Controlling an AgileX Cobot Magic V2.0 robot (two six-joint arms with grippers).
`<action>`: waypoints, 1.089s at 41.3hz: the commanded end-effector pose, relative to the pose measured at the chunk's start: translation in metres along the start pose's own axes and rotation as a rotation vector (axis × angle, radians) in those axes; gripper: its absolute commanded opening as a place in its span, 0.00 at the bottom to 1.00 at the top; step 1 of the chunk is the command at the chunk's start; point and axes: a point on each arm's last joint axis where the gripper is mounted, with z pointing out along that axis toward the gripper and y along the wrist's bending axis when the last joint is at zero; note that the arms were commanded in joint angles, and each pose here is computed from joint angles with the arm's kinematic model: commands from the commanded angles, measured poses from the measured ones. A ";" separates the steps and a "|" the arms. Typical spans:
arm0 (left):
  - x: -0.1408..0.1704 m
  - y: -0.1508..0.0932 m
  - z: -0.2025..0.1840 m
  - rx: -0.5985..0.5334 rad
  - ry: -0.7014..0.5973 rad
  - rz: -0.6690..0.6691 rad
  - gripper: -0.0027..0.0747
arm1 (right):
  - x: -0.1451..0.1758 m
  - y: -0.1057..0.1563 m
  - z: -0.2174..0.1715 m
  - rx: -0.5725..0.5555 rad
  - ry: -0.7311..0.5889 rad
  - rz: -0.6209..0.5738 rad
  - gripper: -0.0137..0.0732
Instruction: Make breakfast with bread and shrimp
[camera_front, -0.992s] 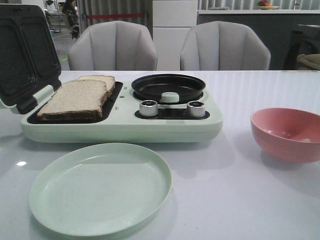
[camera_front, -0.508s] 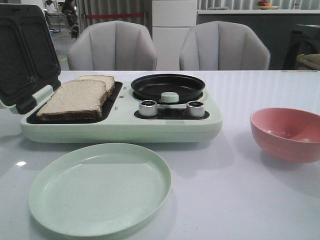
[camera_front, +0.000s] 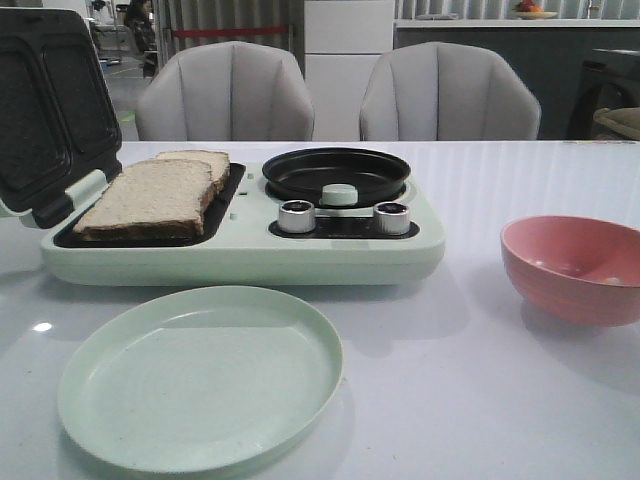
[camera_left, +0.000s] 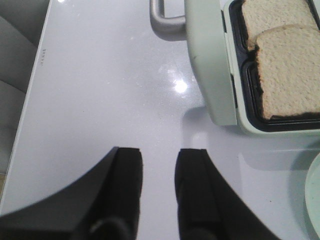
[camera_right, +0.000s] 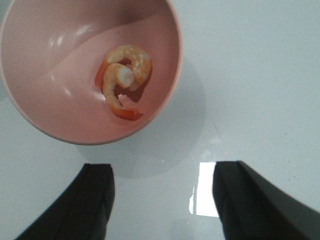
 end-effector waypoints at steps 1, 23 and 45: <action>-0.025 0.011 0.001 0.006 -0.094 -0.028 0.37 | -0.009 0.000 -0.017 0.001 -0.091 -0.005 0.76; -0.067 0.081 0.088 0.226 -0.065 -0.268 0.37 | -0.009 0.000 -0.017 0.001 -0.091 -0.005 0.76; -0.097 0.094 0.175 0.335 -0.069 -0.300 0.37 | -0.009 0.000 -0.017 0.001 -0.091 -0.005 0.76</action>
